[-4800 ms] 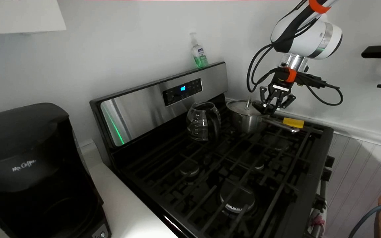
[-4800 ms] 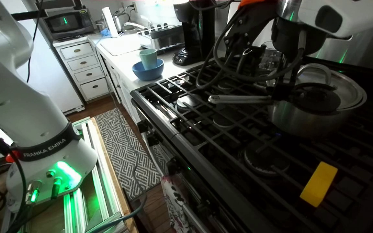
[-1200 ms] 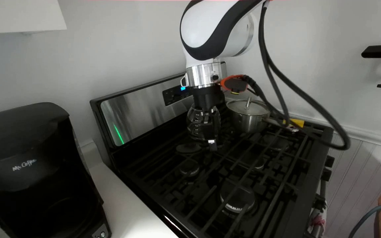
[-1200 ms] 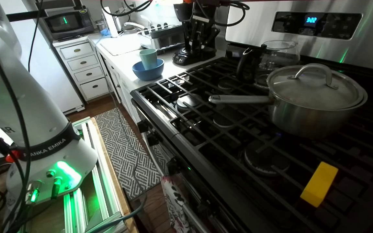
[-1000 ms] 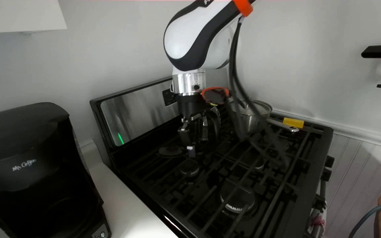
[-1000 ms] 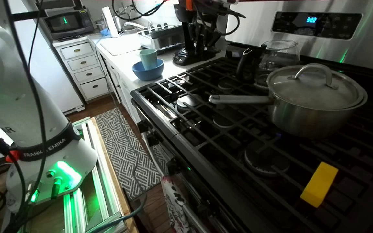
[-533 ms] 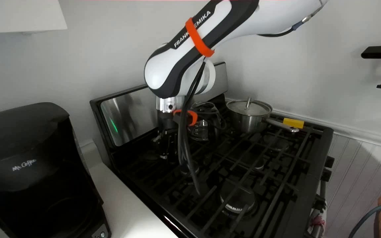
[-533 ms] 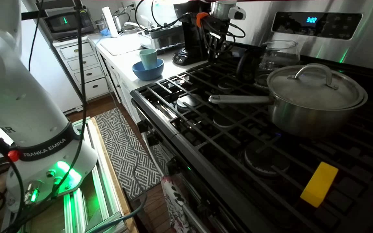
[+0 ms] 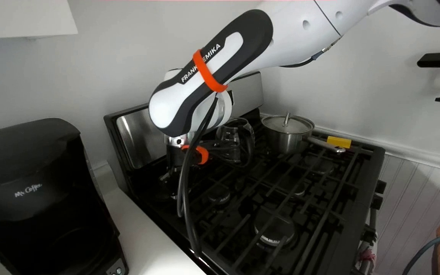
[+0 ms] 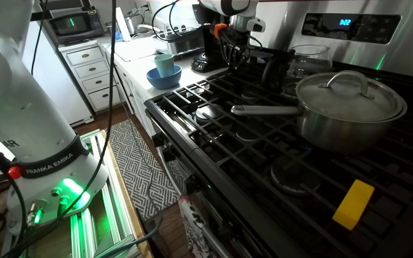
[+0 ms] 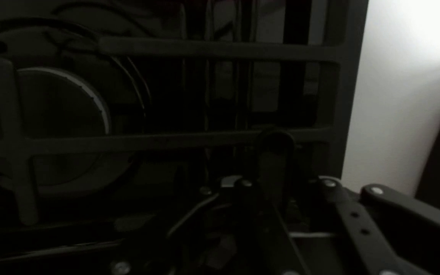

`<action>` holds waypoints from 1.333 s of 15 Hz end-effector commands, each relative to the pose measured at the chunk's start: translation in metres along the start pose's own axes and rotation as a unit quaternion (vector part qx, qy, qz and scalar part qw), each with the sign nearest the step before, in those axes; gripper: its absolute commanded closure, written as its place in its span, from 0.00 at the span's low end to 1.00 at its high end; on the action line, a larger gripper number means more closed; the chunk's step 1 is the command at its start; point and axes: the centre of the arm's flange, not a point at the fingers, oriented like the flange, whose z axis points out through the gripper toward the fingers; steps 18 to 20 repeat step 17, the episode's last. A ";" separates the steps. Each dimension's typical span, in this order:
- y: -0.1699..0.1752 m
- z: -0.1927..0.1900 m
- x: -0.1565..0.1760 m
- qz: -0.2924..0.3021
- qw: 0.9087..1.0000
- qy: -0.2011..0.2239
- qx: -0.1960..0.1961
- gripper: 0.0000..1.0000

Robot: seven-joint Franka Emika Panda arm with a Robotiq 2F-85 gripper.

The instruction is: Pick up the black pizza slicer on top of the pot lid on the stove and move it on the rear left stove plate of the stove

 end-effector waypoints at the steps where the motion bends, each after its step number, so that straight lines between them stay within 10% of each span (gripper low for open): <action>1: -0.007 0.010 0.015 0.022 1.000 0.006 -0.014 0.47; 8: -0.022 -0.032 -0.059 0.028 0.999 0.022 -0.032 0.02; 16: 0.007 -0.048 -0.173 -0.051 0.989 0.027 -0.137 0.00; 17: -0.007 -0.037 -0.114 -0.014 0.993 0.003 -0.116 0.00; 20: -0.007 -0.037 -0.114 -0.014 0.993 0.003 -0.116 0.00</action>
